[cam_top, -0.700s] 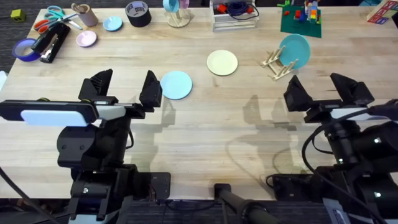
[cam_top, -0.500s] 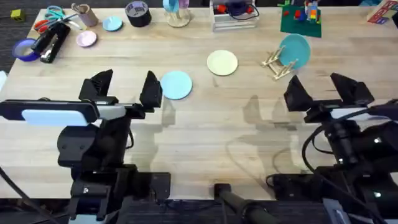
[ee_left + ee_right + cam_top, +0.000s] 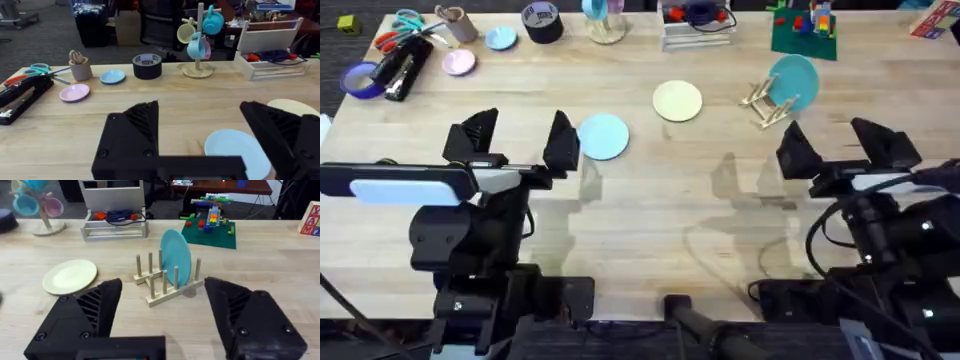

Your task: Pick up the plates from the table one by one and place each into a slot on the dish rack.

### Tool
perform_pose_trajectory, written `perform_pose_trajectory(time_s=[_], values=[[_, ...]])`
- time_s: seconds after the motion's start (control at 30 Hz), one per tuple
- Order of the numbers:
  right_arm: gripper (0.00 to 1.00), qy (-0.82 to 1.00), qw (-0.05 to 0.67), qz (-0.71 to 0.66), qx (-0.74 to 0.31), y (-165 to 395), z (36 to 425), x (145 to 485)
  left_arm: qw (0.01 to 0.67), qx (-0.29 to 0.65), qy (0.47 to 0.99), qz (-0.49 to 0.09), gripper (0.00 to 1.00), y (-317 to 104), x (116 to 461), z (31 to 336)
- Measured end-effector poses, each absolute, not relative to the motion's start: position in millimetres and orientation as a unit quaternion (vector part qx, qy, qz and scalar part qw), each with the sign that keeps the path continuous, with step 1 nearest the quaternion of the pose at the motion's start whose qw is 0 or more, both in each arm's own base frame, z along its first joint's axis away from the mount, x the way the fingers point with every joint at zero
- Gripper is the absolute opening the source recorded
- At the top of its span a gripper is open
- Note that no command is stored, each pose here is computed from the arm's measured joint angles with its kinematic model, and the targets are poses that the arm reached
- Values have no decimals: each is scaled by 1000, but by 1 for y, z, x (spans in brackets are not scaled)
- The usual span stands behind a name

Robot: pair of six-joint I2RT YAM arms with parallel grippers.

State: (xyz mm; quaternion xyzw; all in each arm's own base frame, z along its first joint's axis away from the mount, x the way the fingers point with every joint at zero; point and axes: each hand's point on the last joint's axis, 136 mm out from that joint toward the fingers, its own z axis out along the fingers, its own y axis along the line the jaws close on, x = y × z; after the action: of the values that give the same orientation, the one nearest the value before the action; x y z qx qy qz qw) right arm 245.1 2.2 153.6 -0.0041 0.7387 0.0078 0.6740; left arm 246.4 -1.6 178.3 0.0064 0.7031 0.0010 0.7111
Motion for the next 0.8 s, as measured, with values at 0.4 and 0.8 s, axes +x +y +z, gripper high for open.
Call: perform_pose_trajectory(time_s=[0.4, 0.8], values=[[995, 766, 643, 8, -3, 3, 211, 211, 715, 0, 699, 13, 993, 3, 214, 256], [995, 838, 545, 10, -1, 3, 272, 202, 666, -1, 745, 15, 993, 4, 188, 339]])
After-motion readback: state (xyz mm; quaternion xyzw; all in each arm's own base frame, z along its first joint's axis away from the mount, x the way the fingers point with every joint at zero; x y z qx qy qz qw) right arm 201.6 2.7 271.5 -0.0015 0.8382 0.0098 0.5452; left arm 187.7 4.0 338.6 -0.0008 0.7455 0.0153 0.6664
